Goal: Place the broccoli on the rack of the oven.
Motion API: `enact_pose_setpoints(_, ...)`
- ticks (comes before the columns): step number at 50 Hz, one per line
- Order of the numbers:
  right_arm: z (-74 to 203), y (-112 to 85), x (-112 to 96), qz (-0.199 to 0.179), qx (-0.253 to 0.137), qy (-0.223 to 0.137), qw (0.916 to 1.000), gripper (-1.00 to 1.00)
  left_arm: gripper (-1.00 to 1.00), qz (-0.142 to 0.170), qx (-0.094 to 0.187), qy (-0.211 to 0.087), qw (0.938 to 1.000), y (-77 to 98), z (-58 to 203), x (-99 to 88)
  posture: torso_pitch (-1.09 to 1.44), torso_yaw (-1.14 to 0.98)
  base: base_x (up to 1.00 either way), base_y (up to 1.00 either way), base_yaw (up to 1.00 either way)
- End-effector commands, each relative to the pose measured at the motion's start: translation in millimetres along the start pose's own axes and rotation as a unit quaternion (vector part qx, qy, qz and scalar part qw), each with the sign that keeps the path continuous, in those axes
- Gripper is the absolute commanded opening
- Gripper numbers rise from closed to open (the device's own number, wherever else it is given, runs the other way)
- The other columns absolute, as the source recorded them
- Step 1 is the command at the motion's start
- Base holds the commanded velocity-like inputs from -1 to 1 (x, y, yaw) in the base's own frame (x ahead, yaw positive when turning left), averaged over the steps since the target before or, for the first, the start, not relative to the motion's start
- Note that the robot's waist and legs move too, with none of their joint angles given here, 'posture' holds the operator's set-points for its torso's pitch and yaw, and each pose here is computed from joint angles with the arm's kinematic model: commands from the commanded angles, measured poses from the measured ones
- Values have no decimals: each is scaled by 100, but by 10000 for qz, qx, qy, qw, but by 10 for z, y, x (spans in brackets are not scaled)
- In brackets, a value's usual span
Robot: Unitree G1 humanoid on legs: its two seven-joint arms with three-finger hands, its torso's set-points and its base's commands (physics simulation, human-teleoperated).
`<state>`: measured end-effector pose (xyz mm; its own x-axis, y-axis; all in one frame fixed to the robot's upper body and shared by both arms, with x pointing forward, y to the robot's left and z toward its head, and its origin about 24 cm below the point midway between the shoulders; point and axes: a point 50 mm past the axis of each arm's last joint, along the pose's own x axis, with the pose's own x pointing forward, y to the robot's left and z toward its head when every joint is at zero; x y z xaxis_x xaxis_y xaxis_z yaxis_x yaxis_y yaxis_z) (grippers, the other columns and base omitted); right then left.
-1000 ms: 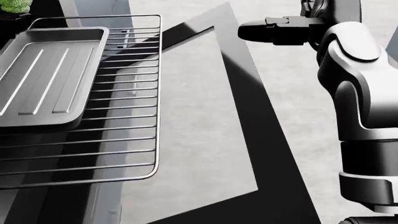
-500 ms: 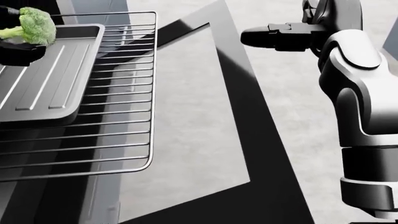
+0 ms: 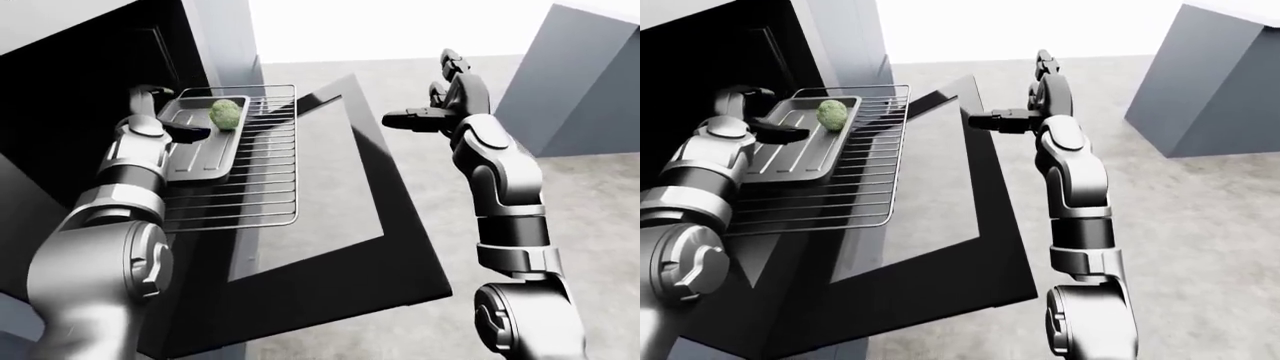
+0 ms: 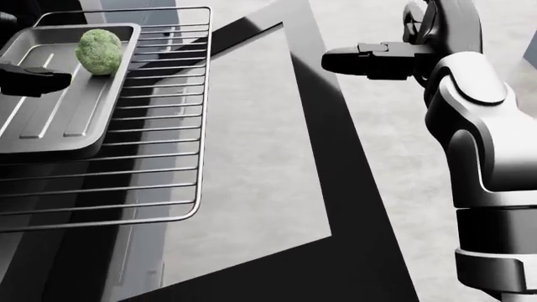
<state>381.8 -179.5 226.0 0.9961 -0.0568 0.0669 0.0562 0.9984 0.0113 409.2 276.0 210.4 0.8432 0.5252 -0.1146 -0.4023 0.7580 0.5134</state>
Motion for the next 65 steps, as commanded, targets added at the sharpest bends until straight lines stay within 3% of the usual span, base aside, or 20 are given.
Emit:
enact_pose_setpoints(1, 260, 9, -26, 31, 16, -545, 9985, 100, 53, 212, -153, -476, 9985, 130, 256, -20, 0, 0, 0, 0, 0)
enact_pose_setpoints(5, 260, 9, -30, 30, 27, -543, 9985, 100, 62, 211, -156, -470, 9985, 136, 252, -19, 0, 0, 0, 0, 0)
enact_pose_setpoints(9, 278, 18, -17, 50, 18, -552, 9985, 100, 90, 147, -213, -495, 9984, 122, 273, -24, 0, 0, 0, 0, 0)
enact_pose_setpoints(16, 369, 43, 5, 81, -13, -589, 9982, 100, 100, -468, -731, -618, 9943, 11, 388, -59, 0, 0, 0, 0, 0)
enact_pose_setpoints(18, 416, 69, 11, 111, -42, -618, 9980, 100, 100, -930, -1203, -603, 9865, -54, 457, -86, 0, 0, 0, 0, 0)
enact_pose_setpoints(19, 451, 87, 23, 128, -59, -632, 9979, 100, 100, -1223, -1234, -663, 9826, -102, 507, -109, 0, 0, 0, 0, 0)
enact_pose_setpoints(20, 462, 92, 31, 131, -66, -640, 9978, 100, 100, -1236, -1262, -696, 9818, -108, 523, -114, 0, 0, 0, 0, 0)
enact_pose_setpoints(21, 494, 112, 49, 148, -85, -644, 9978, 100, 100, -1469, -1532, -714, 9746, -135, 578, -136, 0, 0, 0, 0, 0)
enact_pose_setpoints(27, 706, 165, 149, 89, -336, -624, 9975, 100, 100, -1772, -1783, -899, 9637, -146, 709, -181, 0, 0, 0, 0, 0)
enact_pose_setpoints(28, 754, 176, 177, 64, -400, -626, 9972, 100, 100, -1854, -1972, -923, 9582, -152, 727, -188, 0, 0, 0, 0, 0)
enact_pose_setpoints(30, 854, 211, 223, 63, -491, -642, 9967, 100, 100, -1941, -2008, -1001, 9550, -166, 757, -202, 0, 0, 0, 0, 0)
enact_pose_setpoints(38, 1209, 337, 342, 89, -698, -757, 9946, 100, 100, -1876, -2437, -1471, 9401, -121, 1010, -285, 0, 0, 0, 0, 0)
enact_pose_setpoints(45, 1378, 369, 369, 82, -810, -824, 9933, 100, 100, -1771, -2556, -1799, 9333, -76, 1158, -340, 0, 0, 0, 0, 0)
enact_pose_setpoints(47, 1427, 373, 365, 64, -840, -854, 9928, 100, 100, -1725, -2708, -2005, 9256, -57, 1217, -365, 0, 0, 0, 0, 0)
enact_pose_setpoints(48, 1456, 378, 360, 66, -849, -879, 9925, 100, 100, -1700, -2671, -2007, 9271, -56, 1230, -371, 0, 0, 0, 0, 0)
enact_pose_setpoints(49, 1472, 378, 357, 58, -854, -901, 9922, 100, 100, -1721, -2755, -2155, 9209, -45, 1269, -389, 0, 0, 0, 0, 0)
enact_pose_setpoints(50, 1491, 380, 353, 60, -862, -922, 9920, 100, 100, -1641, -2693, -2167, 9239, -42, 1272, -389, 0, 0, 0, 0, 0)
enact_pose_setpoints(51, 1512, 382, 347, 59, -860, -947, 9918, 100, 100, -1642, -2753, -2282, 9193, -31, 1309, -407, 0, 0, 0, 0, 0)
enact_pose_setpoints(58, 1547, 399, 339, 106, -875, -1153, 9894, 100, 100, -1460, -2695, -2701, 9128, -2, 1400, -458, 0, 0, 0, 0, 0)
enact_pose_setpoints(65, 1589, 432, 302, 159, -1065, -1564, 9818, 100, 100, -1383, -2822, -3213, 8933, 36, 1501, -529, 0, 0, 0, 0, 0)
